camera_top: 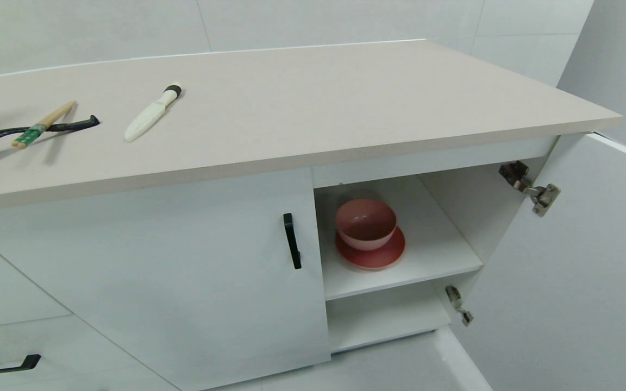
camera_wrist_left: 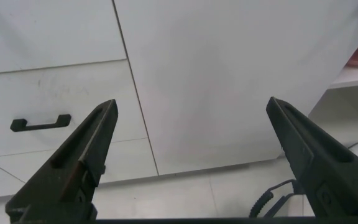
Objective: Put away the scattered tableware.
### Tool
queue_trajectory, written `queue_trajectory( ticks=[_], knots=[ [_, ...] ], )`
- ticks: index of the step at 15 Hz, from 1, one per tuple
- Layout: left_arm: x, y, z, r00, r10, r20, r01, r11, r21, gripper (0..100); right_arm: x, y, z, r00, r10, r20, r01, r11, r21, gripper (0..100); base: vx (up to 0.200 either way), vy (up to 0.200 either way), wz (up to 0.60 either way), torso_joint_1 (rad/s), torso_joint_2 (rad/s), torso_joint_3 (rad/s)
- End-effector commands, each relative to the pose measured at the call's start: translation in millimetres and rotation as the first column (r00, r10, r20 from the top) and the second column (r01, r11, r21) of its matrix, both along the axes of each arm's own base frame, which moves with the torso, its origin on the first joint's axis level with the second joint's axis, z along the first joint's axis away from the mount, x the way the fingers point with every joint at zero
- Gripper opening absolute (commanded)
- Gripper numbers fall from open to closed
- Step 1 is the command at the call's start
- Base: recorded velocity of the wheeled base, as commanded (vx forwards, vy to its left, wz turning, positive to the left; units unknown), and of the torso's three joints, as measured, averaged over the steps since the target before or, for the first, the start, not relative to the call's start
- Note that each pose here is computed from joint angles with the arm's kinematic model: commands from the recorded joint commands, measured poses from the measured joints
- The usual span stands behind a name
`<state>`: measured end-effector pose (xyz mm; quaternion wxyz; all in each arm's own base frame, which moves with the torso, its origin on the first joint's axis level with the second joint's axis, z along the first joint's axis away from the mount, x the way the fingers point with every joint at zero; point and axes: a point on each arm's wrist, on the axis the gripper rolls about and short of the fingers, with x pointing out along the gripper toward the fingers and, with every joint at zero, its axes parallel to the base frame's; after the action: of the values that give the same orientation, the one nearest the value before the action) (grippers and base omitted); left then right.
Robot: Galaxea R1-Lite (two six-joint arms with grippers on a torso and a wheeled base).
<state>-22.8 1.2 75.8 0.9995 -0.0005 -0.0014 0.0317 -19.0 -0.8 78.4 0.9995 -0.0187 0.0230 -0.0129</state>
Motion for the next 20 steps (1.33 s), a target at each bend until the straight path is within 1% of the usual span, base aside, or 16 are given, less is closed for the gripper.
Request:
queue_trajectory(
  ticks=[1,2,6,11,20],
  knots=[
    [0.0,0.0,0.0,1.000,0.001,0.000,-0.001,1.000,-0.001,100,-4.0,0.2,-2.7,0.999,-0.007,0.046,0.007,1.000,0.000,100,0.000,0.000,0.00,0.000,0.00,0.000],
    [0.0,0.0,0.0,1.000,0.001,0.000,-0.001,1.000,0.001,100,-4.0,0.2,-2.7,0.999,-0.005,0.045,0.006,1.000,-0.005,100,0.000,0.000,0.00,0.000,0.00,0.000],
    [0.0,0.0,0.0,1.000,0.003,0.000,-0.003,1.000,0.002,100,-3.8,0.2,-2.5,0.999,-0.004,0.045,0.004,1.000,-0.003,100,-0.200,0.000,0.00,0.006,0.00,0.001],
    [0.0,0.0,0.0,1.000,0.001,-0.001,-0.001,1.000,0.025,100,-3.8,0.2,-2.6,0.999,-0.006,0.044,0.006,1.000,-0.002,100,-0.200,-0.160,0.00,0.002,0.00,0.001],
    [0.0,0.0,-0.1,1.000,0.001,-0.003,-0.001,1.000,0.024,100,-3.8,0.2,-2.6,0.999,-0.006,0.044,0.006,1.000,-0.002,100,-0.200,0.000,0.00,0.003,0.00,0.002]
  ],
)
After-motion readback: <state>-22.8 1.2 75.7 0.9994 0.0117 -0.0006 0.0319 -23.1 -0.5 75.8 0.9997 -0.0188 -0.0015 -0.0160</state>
